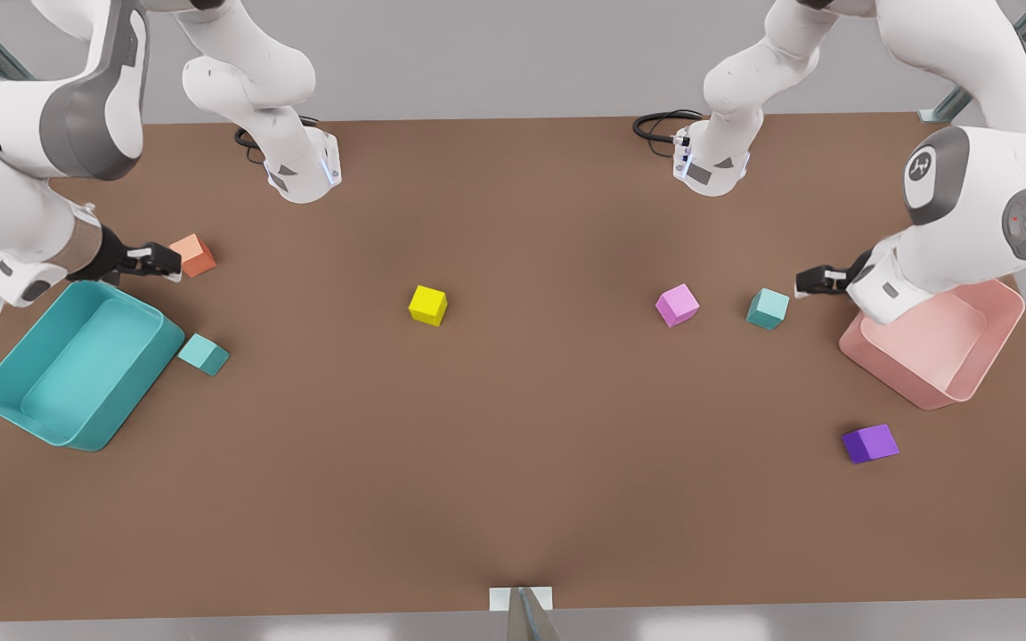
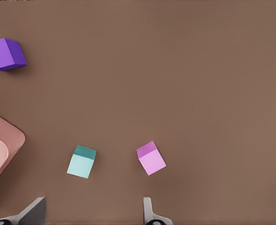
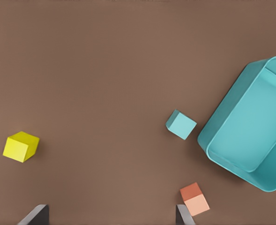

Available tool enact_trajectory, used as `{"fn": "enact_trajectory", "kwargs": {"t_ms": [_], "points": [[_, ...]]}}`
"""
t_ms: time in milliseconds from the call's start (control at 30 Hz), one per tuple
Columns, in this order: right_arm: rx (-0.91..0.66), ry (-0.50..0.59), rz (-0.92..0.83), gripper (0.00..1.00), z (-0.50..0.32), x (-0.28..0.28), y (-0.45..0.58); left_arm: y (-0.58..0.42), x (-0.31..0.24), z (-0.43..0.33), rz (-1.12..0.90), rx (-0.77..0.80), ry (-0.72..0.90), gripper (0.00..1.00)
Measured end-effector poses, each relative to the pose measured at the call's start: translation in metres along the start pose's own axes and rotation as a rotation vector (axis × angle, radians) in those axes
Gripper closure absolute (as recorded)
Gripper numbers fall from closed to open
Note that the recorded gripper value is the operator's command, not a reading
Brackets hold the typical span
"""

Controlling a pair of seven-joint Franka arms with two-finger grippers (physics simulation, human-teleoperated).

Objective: Stack the two blue cubes on top of each other

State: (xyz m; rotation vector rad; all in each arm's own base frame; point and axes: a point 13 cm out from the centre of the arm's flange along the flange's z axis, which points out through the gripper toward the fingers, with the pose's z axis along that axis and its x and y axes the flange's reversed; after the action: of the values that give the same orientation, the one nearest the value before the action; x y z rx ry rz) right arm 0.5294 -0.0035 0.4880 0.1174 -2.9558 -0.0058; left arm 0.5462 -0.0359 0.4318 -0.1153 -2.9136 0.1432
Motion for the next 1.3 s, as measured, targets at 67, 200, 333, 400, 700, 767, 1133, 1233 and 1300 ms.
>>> {"fn": "enact_trajectory", "kwargs": {"t_ms": [67,200,333,400,700,767,1133,1233,1300], "points": [[0.004,0.0,-0.019,0.0,0.004,-0.007,0.007,-0.003,0.002,-0.002,0.001,-0.005,0.001,0.0],[0.007,0.1,0.017,0.0,0.072,-0.045,-0.018,-0.011,0.005,0.0,-0.004,-0.008,0.015,0.0],[-0.033,0.202,0.123,0.0,0.162,-0.072,-0.056,-0.01,0.005,0.008,-0.021,-0.001,0.04,0.0],[-0.067,0.234,0.167,0.0,0.195,-0.075,-0.058,-0.006,0.005,0.01,-0.034,0.003,0.047,0.0],[-0.103,0.261,0.384,0.0,0.273,-0.033,-0.081,-0.012,0.007,0.011,-0.049,-0.001,0.056,0.0],[-0.104,0.252,0.43,0.0,0.298,-0.016,-0.081,-0.012,0.007,0.011,-0.053,-0.001,0.057,0.0],[-0.099,0.125,0.707,0.0,0.361,-0.038,-0.124,-0.016,0.01,0.011,-0.063,-0.005,0.066,0.0],[-0.101,0.119,0.742,0.0,0.368,-0.034,-0.126,-0.015,0.011,0.012,-0.066,-0.005,0.069,0.0],[-0.101,0.109,0.758,0.0,0.369,-0.032,-0.133,-0.015,0.011,0.012,-0.068,-0.005,0.069,0.0]]}}
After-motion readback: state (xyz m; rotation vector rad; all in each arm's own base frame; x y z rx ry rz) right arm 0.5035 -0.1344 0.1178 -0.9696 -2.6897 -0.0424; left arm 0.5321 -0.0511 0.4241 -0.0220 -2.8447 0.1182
